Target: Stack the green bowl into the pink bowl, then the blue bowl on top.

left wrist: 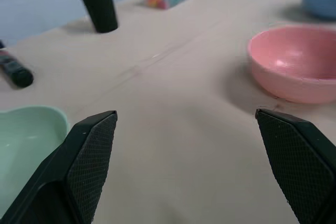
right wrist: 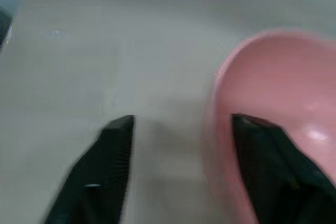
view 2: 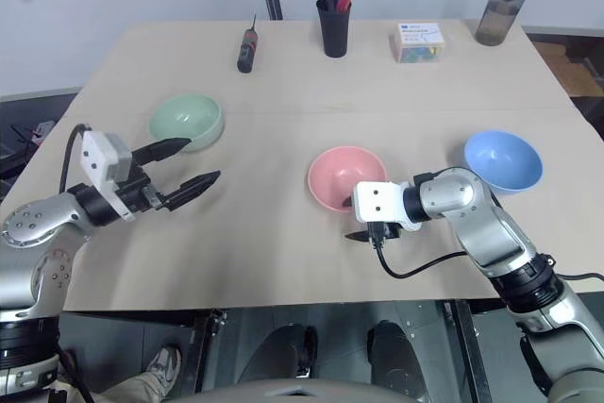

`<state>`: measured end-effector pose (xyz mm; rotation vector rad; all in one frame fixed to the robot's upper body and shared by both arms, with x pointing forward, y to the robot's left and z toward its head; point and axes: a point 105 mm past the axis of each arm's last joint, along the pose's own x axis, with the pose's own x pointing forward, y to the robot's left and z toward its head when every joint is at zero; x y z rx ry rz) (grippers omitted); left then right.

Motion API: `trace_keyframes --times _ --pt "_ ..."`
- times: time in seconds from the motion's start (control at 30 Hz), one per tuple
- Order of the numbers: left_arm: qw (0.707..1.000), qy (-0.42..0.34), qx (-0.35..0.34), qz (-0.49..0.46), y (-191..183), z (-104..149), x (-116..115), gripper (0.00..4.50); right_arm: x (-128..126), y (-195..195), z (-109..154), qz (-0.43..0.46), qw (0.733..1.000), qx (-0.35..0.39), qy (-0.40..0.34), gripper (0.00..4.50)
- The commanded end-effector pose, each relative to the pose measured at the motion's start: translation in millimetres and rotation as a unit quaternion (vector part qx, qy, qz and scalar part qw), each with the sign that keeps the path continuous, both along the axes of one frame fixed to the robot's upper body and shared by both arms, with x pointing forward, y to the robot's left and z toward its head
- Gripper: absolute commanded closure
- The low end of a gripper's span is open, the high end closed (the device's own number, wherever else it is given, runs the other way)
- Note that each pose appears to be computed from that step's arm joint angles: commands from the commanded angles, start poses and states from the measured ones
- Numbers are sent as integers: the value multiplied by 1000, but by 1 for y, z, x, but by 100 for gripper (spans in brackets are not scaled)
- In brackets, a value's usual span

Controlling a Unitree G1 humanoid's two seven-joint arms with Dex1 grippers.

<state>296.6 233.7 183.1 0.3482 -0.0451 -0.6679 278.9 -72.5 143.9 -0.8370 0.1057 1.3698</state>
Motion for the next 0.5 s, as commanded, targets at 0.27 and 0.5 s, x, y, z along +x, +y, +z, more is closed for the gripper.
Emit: trace_keyframes --times 0.27,0.5 --pt "948 16 278 156 35 -2 39 0 -11 -3 86 -99 969 217 -69 4" --pt "905 36 379 189 48 -3 80 0 -3 1 92 -142 953 253 -91 4"
